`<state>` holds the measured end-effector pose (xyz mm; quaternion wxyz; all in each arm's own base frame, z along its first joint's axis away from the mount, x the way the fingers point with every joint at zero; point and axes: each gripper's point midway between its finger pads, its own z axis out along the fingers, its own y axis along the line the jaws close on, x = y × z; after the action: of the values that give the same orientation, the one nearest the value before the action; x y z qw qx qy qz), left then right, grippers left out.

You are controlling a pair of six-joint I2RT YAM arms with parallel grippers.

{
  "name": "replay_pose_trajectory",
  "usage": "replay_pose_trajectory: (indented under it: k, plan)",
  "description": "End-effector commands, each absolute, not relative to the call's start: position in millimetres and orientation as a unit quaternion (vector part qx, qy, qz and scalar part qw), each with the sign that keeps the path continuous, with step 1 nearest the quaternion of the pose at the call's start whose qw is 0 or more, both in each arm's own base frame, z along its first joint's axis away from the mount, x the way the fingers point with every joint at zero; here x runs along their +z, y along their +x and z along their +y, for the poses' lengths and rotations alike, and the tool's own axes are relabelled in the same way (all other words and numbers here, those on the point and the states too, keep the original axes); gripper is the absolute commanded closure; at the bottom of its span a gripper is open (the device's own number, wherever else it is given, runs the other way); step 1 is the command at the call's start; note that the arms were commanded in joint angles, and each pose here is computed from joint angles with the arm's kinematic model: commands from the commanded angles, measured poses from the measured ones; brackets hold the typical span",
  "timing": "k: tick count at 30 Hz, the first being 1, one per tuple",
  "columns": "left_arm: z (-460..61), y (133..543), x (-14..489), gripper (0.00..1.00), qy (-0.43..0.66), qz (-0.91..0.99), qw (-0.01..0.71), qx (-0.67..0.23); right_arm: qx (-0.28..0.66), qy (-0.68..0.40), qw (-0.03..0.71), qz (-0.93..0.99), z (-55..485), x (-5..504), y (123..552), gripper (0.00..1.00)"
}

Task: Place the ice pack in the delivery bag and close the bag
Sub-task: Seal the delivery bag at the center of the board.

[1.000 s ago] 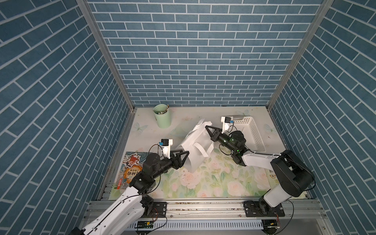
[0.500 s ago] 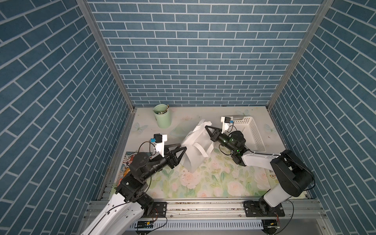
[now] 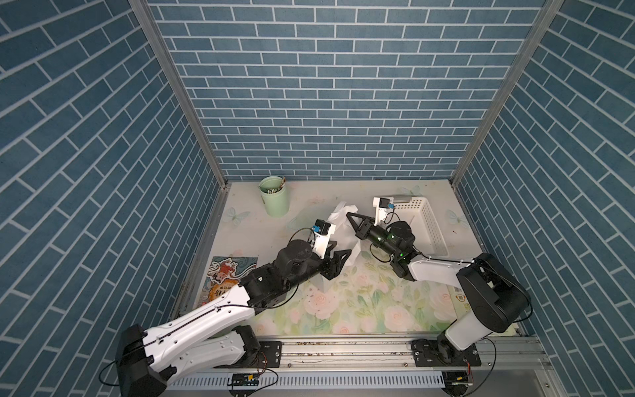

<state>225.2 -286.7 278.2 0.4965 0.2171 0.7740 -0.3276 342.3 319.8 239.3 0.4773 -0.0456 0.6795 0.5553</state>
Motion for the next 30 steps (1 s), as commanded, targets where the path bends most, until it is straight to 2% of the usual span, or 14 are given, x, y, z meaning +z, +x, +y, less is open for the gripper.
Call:
replay_pose_trajectory:
  k: [1,3,6,11,16,23,26,30]
  plan:
    - [-276.4,256.4,299.4,0.32,0.191,0.762,0.542,-0.299,0.546,-0.041,0.469,0.694,316.5,227.5,341.5,1.00]
    - [-277.4,271.4,298.8,0.32,0.187,0.766,0.525,-0.319,0.547,-0.041,0.469,0.692,315.9,228.5,340.7,1.00]
    - [-283.5,284.4,295.1,0.37,0.196,0.771,0.504,-0.336,0.549,-0.041,0.469,0.691,315.5,229.2,339.2,1.00]
    - [-291.2,297.2,283.1,0.37,0.216,0.783,0.480,-0.330,0.550,-0.042,0.469,0.690,315.3,228.6,338.1,1.00]
    - [-275.3,319.1,265.4,0.37,0.203,0.807,0.458,-0.314,0.554,-0.044,0.467,0.688,316.2,229.1,337.3,1.00]
    - [-292.0,312.2,243.0,0.43,0.263,0.812,0.399,-0.335,0.555,-0.047,0.466,0.688,317.7,229.1,336.5,1.00]
    - [-285.8,317.4,231.5,0.48,0.263,0.827,0.393,-0.305,0.555,-0.048,0.466,0.687,317.3,229.7,336.4,1.00]
    - [-279.7,322.3,223.6,0.63,0.263,0.838,0.390,-0.277,0.557,-0.050,0.467,0.685,317.3,232.0,335.3,1.00]
